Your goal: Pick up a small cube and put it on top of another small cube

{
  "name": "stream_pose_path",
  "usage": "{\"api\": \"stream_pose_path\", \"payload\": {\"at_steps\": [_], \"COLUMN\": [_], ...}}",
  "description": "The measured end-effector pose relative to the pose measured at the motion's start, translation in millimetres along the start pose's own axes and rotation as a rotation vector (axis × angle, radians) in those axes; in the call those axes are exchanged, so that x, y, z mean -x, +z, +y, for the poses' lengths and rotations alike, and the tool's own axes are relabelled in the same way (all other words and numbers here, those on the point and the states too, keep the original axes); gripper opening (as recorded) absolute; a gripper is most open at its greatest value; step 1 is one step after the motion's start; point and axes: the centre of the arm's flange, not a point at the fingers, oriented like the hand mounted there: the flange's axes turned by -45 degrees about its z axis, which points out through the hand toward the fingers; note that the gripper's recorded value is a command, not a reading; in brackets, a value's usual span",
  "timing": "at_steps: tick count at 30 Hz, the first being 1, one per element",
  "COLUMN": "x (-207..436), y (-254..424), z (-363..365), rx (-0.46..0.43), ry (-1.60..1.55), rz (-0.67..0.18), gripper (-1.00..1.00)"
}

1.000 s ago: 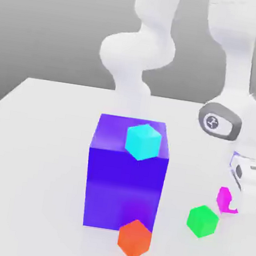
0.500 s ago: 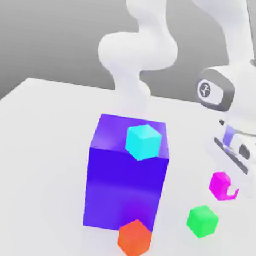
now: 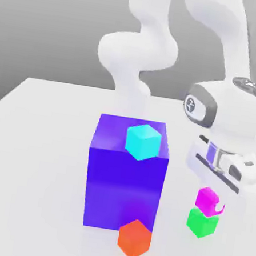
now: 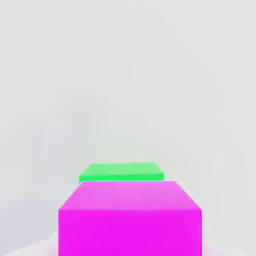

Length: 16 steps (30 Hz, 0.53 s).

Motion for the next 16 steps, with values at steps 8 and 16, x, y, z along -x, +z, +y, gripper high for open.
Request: {"api": "stream_pose_path", "payload": {"at_steps": [8,16], "x": [-0.9,0.0], "y": [-10.0,-58.5], "z": [1.8,0.1], "rx": [0.004,0.002], "ry": [-0.002,0.0], "rz": [0.002,0.0], "gripper": [1.0,1.0]}}
